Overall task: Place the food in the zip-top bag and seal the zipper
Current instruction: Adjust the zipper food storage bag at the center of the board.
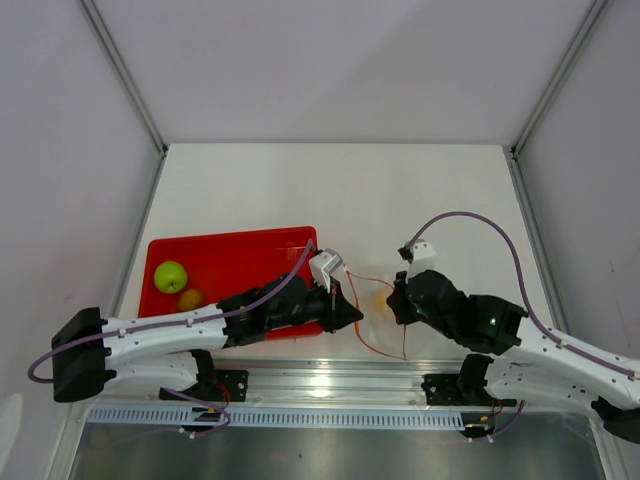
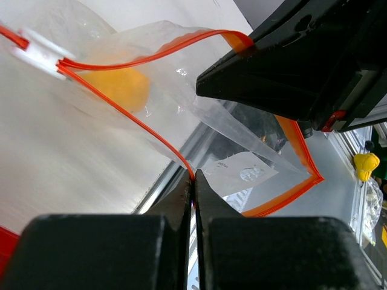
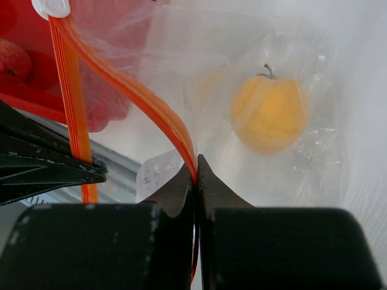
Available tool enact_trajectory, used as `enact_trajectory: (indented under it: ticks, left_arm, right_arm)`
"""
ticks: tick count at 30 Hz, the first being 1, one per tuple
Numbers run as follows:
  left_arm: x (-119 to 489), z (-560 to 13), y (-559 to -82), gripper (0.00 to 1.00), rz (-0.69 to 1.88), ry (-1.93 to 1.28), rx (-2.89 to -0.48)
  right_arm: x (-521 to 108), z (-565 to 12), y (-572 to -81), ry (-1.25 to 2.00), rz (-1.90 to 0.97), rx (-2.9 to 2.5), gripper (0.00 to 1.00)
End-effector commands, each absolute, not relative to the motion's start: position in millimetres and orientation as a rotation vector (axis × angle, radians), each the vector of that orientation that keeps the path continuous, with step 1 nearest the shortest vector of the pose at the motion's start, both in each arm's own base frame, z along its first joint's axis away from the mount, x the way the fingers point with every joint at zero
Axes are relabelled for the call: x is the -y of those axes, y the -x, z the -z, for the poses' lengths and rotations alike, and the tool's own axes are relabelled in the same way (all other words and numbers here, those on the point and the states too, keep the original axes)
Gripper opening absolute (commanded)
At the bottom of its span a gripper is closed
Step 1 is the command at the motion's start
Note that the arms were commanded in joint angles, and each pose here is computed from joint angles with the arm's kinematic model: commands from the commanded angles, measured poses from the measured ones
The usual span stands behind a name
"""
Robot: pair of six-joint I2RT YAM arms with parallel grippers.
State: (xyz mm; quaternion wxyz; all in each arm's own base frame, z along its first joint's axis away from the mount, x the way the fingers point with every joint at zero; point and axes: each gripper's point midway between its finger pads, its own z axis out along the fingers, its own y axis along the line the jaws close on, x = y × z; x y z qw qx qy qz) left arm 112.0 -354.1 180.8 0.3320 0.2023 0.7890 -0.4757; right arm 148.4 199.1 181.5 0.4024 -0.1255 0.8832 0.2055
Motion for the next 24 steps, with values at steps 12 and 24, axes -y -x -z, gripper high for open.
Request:
enact_trajectory:
  ticks: [12,24]
  left_arm:
    - [347,-160,-113,0.0,1.212,-0.466,-2.106]
    - [332,-163,-109,0.03,1.187,-0.48,-2.109]
  right_arm:
    - [-173,-213,-157,0.156,-0.473,-2.177,0.0]
    - [-189,-209,-165,0.212,-0.41,-2.201,0.0]
